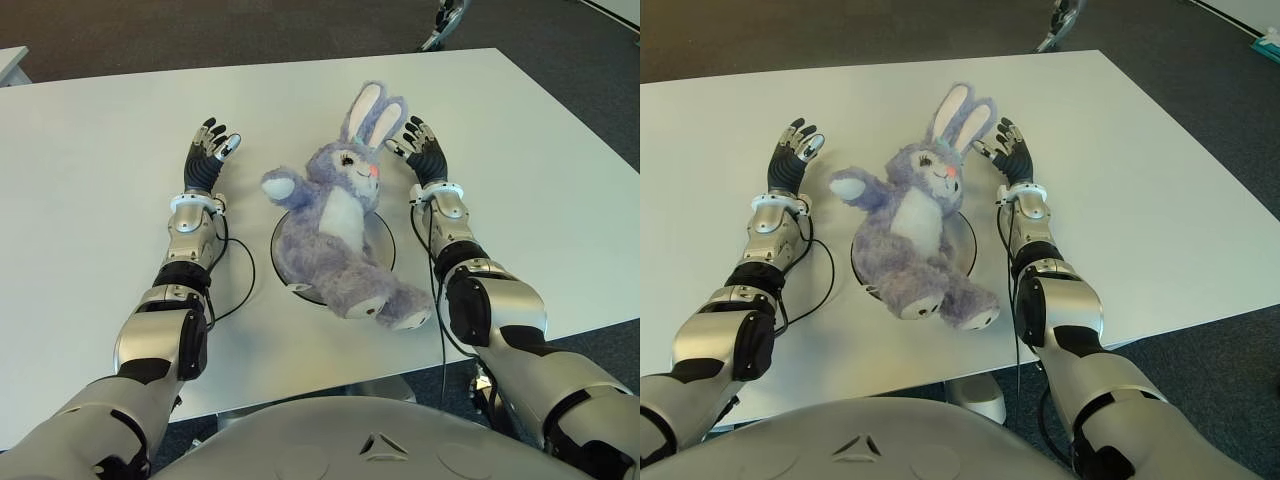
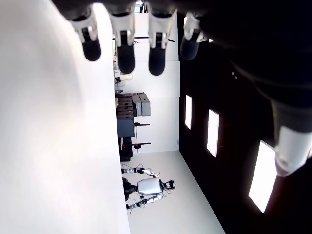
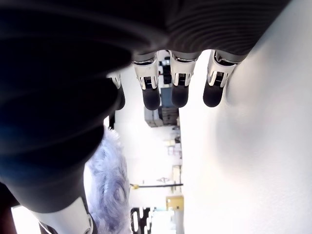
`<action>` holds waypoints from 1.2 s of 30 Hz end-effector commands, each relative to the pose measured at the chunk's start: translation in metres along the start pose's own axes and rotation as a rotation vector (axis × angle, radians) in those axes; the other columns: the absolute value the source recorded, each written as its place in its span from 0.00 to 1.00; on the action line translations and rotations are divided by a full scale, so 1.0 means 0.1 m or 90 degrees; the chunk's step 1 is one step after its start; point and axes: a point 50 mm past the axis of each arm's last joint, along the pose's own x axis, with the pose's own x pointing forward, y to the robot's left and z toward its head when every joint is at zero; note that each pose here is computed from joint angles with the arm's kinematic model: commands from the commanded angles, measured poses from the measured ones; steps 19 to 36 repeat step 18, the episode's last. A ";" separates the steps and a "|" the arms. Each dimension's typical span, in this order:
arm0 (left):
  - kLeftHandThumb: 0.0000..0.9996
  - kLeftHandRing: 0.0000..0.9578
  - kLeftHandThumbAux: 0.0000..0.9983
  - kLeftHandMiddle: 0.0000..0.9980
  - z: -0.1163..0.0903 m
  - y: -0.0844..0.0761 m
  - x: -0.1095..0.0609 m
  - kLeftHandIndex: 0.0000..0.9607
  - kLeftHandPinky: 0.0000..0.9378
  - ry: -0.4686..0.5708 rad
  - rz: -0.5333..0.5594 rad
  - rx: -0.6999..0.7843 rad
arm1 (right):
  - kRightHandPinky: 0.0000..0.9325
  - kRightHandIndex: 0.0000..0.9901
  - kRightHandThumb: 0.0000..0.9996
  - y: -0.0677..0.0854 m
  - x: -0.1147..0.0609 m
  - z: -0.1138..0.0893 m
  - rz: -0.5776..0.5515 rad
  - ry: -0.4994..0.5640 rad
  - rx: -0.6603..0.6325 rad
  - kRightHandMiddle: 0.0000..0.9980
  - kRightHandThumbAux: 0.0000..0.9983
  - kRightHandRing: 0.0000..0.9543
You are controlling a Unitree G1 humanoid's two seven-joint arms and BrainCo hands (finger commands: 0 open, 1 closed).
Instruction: Put the doll into the plate.
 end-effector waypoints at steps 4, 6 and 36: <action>0.00 0.10 0.54 0.13 -0.54 0.10 -0.33 0.03 0.01 0.148 0.025 -0.003 | 0.06 0.05 0.17 0.06 -0.28 -0.57 -0.008 0.150 0.031 0.04 0.77 0.03; 0.00 0.10 0.54 0.13 -0.54 0.10 -0.33 0.03 0.01 0.148 0.025 -0.003 | 0.05 0.05 0.17 0.06 -0.28 -0.57 -0.008 0.150 0.030 0.04 0.77 0.03; 0.02 0.10 0.55 0.13 -0.52 0.10 -0.31 0.03 0.04 0.146 0.025 -0.004 | 0.06 0.05 0.17 0.06 -0.26 -0.55 -0.010 0.146 0.028 0.04 0.76 0.03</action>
